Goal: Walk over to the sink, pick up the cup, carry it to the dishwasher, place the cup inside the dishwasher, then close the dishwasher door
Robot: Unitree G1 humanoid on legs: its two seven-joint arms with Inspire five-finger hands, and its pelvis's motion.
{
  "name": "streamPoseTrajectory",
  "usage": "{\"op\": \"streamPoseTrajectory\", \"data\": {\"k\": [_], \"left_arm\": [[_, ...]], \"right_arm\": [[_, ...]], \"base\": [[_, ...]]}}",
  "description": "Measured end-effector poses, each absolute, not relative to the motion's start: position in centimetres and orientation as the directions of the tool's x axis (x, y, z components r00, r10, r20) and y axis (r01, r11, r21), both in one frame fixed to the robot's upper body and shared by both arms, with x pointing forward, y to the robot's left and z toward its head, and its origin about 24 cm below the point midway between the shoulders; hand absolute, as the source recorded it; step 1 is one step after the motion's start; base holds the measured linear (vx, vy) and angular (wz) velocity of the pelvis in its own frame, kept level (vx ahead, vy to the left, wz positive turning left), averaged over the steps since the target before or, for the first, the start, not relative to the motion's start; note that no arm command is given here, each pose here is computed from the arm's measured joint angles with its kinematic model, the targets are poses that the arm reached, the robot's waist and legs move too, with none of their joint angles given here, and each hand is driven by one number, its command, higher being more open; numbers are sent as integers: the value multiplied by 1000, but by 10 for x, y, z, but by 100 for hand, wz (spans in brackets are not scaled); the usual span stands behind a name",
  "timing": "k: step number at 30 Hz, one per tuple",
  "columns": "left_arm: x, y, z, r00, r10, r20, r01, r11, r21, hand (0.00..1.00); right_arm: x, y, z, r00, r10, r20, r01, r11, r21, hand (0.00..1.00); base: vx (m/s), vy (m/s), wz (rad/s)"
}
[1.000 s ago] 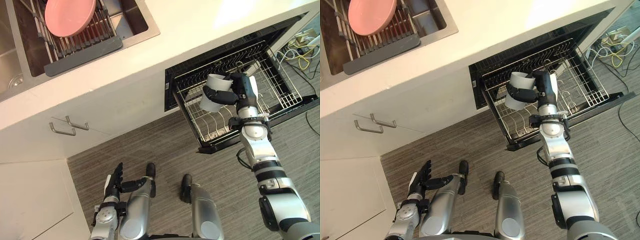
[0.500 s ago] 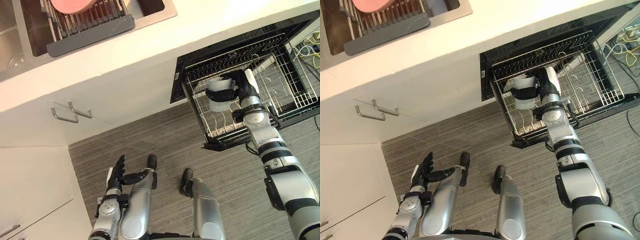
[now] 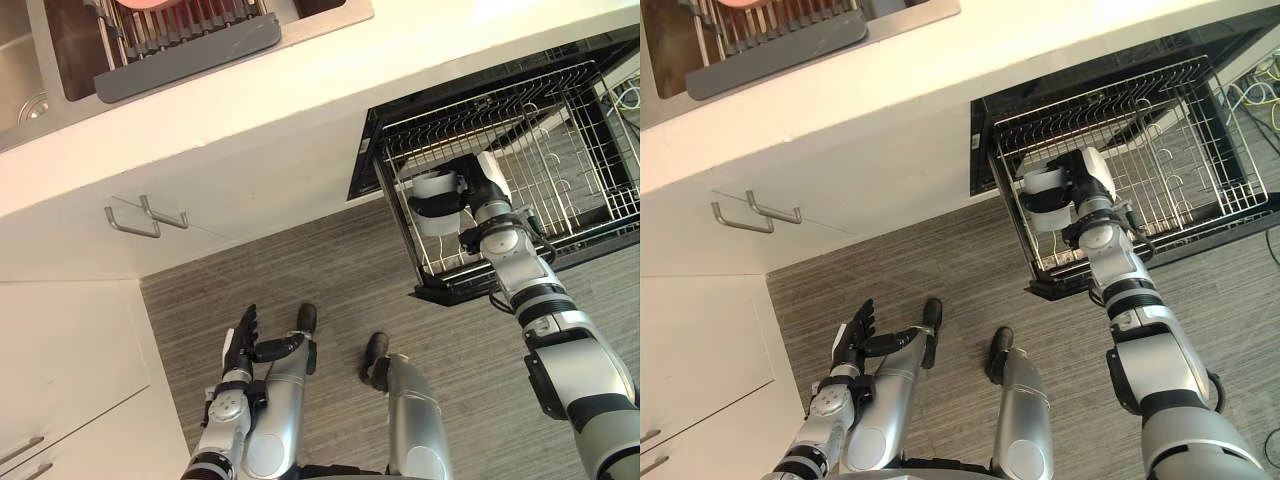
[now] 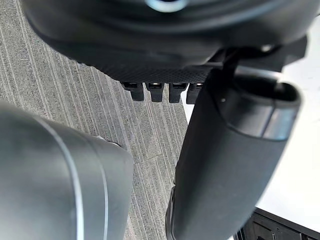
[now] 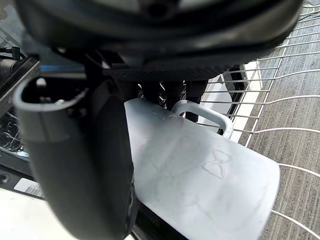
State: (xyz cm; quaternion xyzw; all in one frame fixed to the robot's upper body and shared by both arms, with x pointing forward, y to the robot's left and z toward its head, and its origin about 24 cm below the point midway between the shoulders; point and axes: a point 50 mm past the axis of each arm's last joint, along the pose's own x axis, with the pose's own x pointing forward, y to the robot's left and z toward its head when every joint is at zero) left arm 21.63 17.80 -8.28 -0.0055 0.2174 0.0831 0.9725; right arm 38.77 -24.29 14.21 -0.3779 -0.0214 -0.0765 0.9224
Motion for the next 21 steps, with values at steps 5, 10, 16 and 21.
{"op": "streamPoseTrajectory", "data": {"k": [5, 10, 16, 21], "left_arm": [[217, 178, -83, 891, 165, -423, -169, 985, 27, 100], [218, 176, -82, 891, 169, -421, -176, 984, 24, 100], [218, 175, -83, 890, 165, -424, -170, 985, 28, 100], [216, 176, -86, 882, 166, -441, -168, 985, 34, 100]], "right_arm": [[389, -235, 139, 987, -123, 100, 158, 731, -664, 100], [389, -233, 139, 986, -127, 103, 164, 738, -655, 100], [386, -227, 143, 982, -121, 143, 184, 765, -617, 100], [378, -216, 144, 979, -69, 192, 173, 782, -599, 100]], "base": [[-5, -1, 1], [0, 0, 0], [-3, 0, -1], [-2, 0, -1]]}}
